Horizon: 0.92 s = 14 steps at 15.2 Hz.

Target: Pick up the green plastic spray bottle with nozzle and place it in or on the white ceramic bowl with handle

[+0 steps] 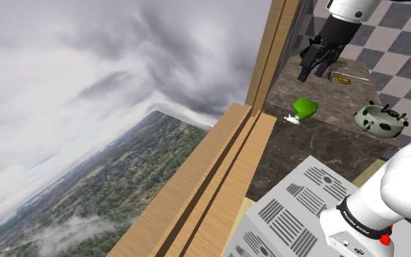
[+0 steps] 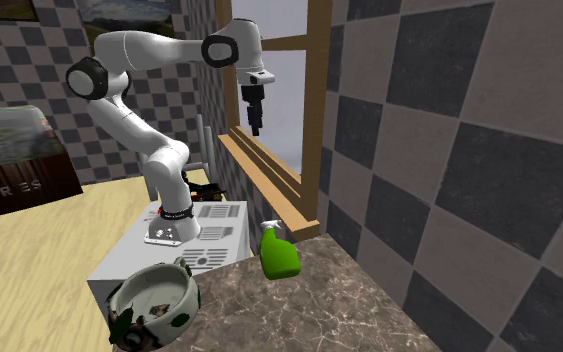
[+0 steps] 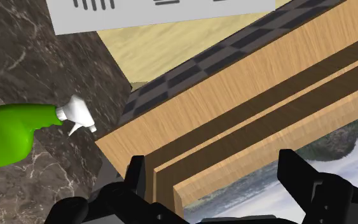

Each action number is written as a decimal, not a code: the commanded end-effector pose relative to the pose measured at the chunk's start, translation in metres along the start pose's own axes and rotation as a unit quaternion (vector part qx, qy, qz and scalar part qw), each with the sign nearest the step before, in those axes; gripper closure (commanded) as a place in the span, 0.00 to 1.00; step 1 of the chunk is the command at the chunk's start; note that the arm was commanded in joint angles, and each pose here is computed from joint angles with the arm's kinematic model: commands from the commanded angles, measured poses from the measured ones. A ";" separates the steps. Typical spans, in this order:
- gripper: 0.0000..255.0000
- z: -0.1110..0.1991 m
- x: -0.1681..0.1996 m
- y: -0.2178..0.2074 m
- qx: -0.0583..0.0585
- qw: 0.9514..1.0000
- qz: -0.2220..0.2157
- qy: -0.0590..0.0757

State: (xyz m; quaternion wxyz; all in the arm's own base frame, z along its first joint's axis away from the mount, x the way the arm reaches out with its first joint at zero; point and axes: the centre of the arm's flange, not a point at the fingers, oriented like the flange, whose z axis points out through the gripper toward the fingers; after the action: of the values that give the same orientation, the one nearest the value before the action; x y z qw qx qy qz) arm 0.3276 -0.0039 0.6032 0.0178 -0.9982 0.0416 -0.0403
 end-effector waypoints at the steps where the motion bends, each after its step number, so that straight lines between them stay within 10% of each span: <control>1: 0.00 0.000 0.000 0.000 0.000 1.000 0.000 0.000; 7: 0.00 0.047 0.042 0.054 0.003 0.994 0.110 -0.019; 14: 0.00 0.104 0.073 0.126 0.007 0.971 0.237 -0.041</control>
State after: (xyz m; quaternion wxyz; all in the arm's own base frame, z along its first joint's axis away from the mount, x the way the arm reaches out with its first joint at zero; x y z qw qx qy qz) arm 0.3958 -0.1223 0.5089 0.0340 -0.9658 0.2570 0.0020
